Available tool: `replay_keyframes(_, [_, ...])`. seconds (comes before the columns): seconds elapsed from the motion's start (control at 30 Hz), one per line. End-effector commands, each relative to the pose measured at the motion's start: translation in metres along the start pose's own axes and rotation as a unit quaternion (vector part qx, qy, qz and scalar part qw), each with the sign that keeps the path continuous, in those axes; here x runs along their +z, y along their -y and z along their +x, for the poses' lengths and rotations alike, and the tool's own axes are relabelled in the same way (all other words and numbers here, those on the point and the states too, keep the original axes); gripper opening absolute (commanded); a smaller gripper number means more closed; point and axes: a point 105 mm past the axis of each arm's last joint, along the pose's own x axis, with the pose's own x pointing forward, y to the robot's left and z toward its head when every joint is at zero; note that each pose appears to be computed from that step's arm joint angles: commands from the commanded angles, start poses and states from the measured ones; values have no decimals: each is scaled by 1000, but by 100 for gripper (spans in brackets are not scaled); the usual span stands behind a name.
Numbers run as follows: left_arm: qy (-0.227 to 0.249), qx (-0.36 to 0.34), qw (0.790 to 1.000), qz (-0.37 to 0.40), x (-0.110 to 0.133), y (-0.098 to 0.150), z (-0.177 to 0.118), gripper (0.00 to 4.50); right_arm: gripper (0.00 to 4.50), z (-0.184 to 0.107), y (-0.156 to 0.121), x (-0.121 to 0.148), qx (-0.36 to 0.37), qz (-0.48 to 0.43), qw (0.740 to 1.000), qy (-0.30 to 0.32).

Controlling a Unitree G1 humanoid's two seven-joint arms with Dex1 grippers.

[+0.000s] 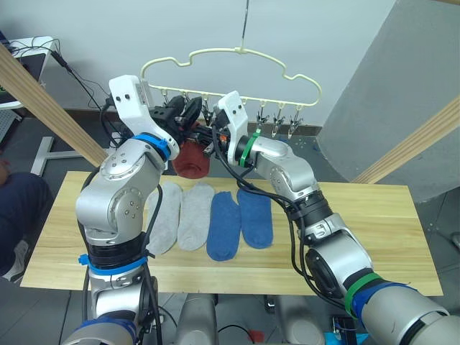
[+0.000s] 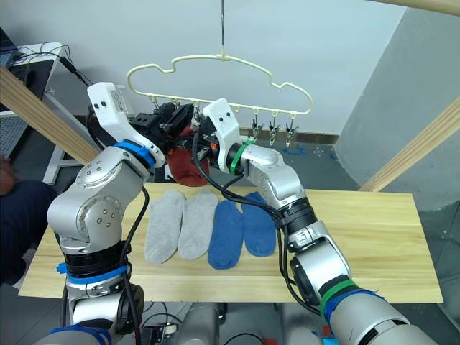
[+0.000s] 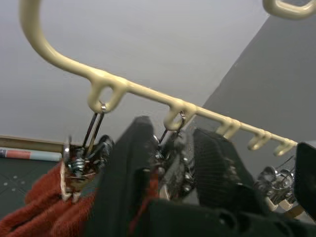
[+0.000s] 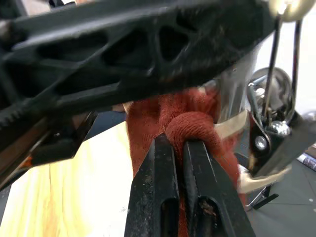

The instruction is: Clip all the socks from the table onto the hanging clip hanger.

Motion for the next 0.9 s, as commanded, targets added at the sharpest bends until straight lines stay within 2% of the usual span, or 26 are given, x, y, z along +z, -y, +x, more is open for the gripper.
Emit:
replay_keyframes(0.03, [22, -13, 1000, 15, 12, 7, -5, 190, 0, 2, -8, 20, 18, -19, 999, 32])
replay_keyframes(0.33, [14, -37, 999, 27, 8, 15, -10, 190, 0, -2, -16, 14, 35, -11, 999, 21])
replay_keyframes(0.47, [5, -50, 998, 44, 5, 18, -17, 194, 109, -4, -18, 10, 36, -8, 999, 11])
replay_keyframes(0.63, [-2, -57, 997, 58, 4, 18, -26, 194, 290, -8, -18, 5, 34, -10, 999, 1])
replay_keyframes(0.9, [-18, -49, 994, 97, -2, 11, -47, 194, 290, -26, -21, -3, 42, -10, 999, -21])
